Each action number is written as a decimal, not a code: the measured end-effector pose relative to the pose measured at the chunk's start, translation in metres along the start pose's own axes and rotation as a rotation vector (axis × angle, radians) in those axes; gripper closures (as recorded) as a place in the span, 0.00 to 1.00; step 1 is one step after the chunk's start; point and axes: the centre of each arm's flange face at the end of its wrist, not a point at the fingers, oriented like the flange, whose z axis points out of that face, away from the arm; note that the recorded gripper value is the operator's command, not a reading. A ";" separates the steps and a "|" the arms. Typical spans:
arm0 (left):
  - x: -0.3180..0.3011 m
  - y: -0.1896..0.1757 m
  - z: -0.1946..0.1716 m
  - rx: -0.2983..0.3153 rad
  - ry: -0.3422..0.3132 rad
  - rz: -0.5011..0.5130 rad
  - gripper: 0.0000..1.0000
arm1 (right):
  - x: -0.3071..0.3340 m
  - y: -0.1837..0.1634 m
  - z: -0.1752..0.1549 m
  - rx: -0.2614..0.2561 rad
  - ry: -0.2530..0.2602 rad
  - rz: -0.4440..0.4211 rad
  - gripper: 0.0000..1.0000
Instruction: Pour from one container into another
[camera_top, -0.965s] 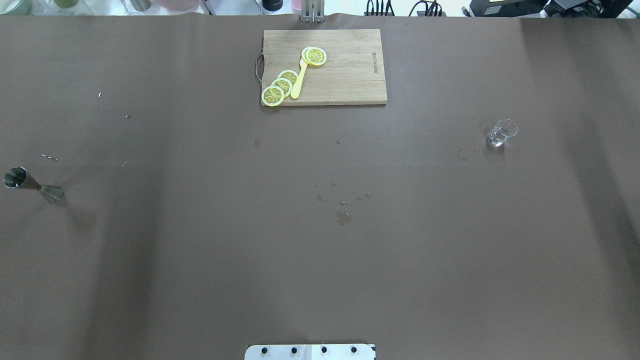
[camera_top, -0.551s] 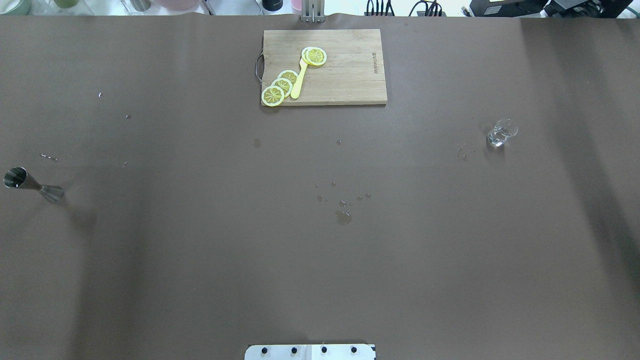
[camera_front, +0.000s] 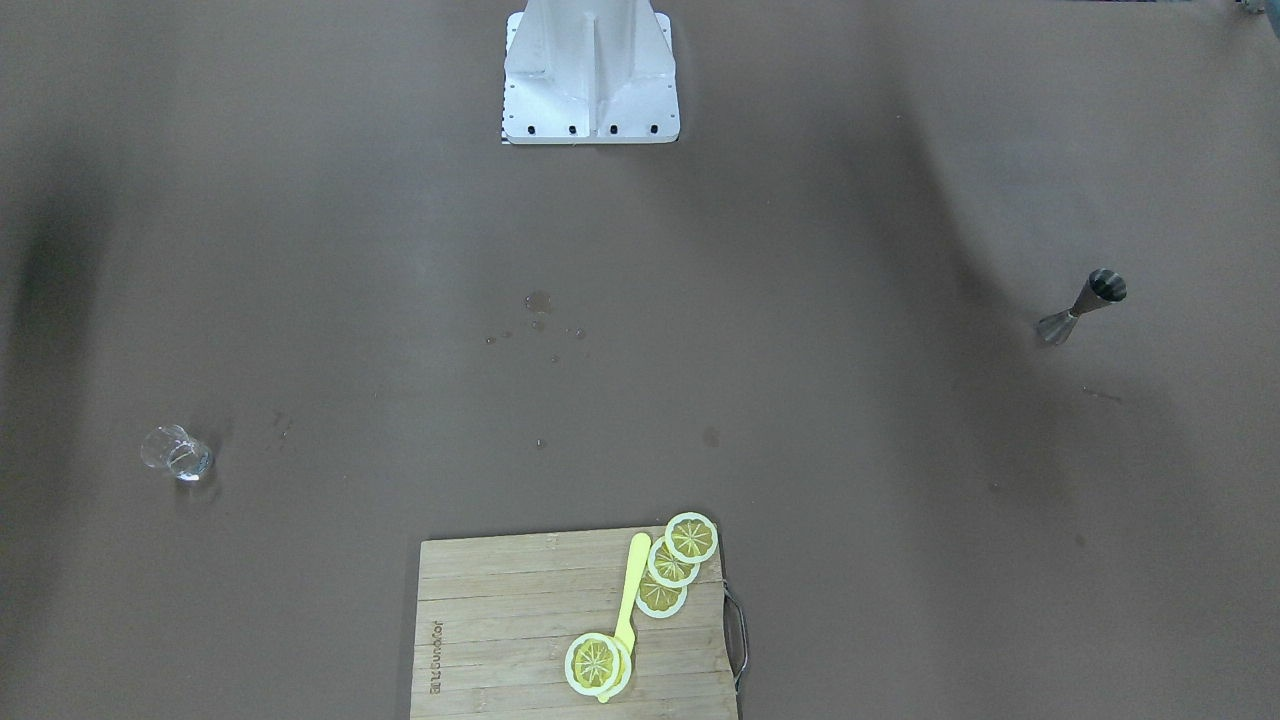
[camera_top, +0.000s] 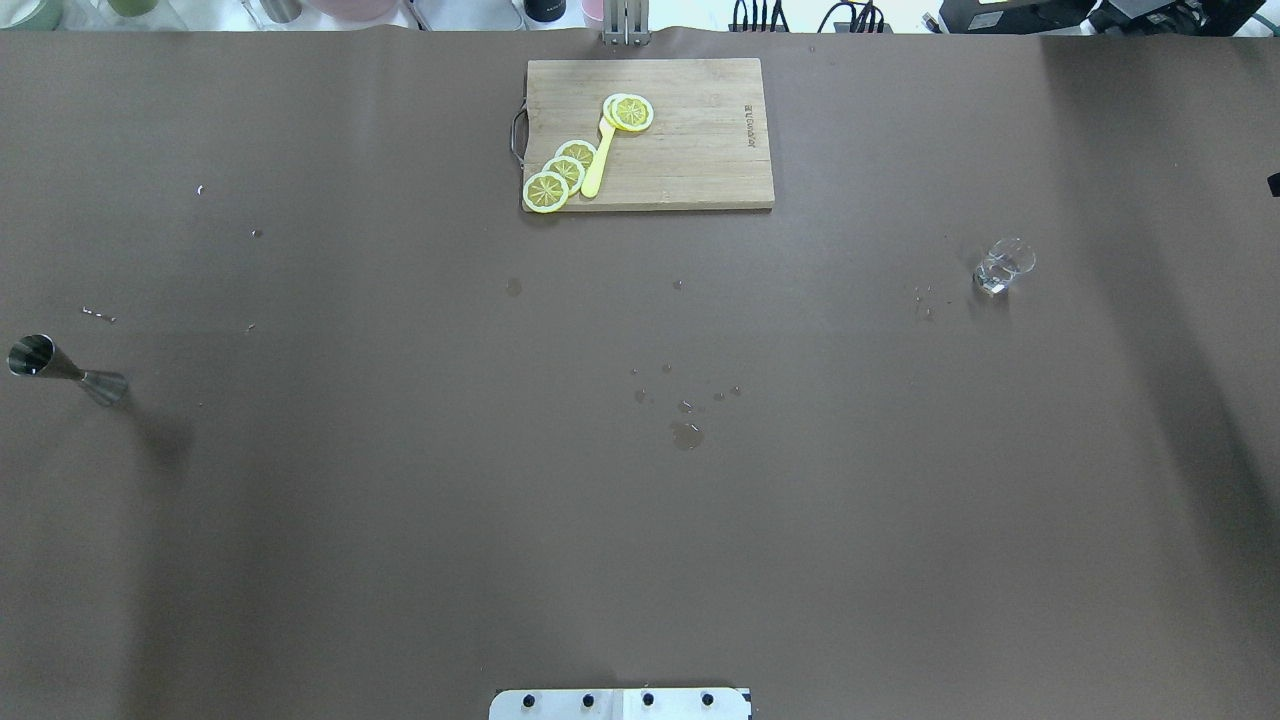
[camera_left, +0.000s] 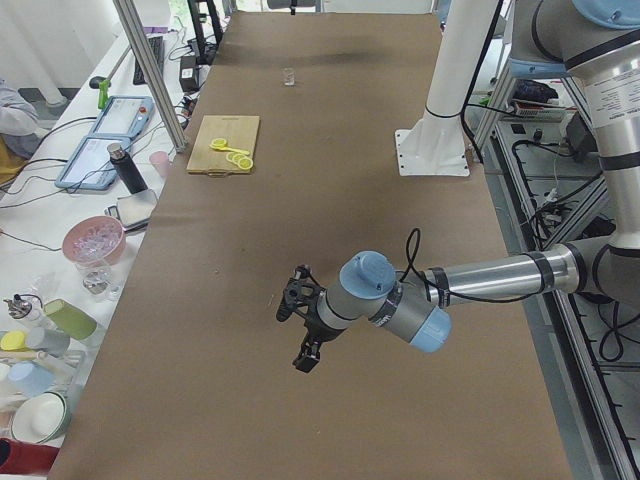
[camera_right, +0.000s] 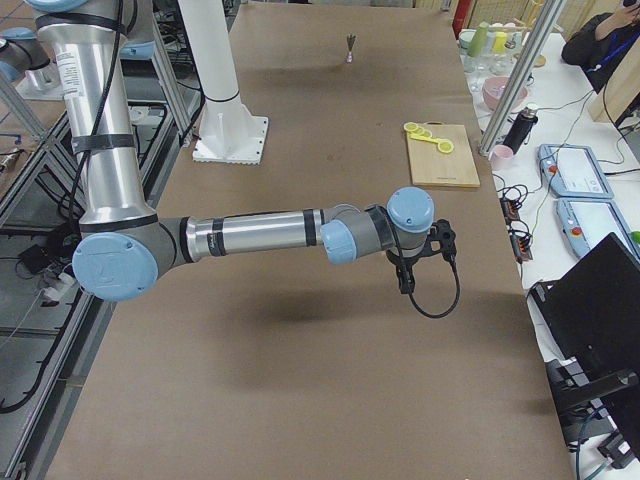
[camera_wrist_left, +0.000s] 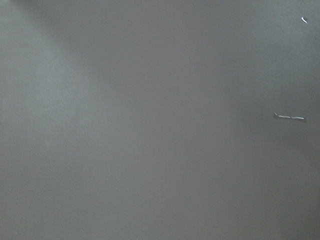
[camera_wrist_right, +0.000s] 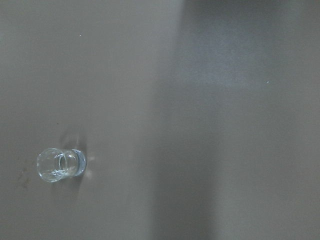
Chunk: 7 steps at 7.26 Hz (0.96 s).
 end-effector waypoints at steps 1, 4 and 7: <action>0.003 0.003 -0.001 0.051 -0.005 0.045 0.02 | 0.000 0.011 0.012 0.039 -0.042 -0.017 0.00; 0.022 0.010 0.008 0.228 -0.008 0.223 0.02 | -0.005 0.053 0.043 0.127 -0.170 -0.175 0.00; 0.037 0.012 0.013 0.364 0.010 0.340 0.02 | -0.014 0.078 0.078 0.157 -0.265 -0.395 0.00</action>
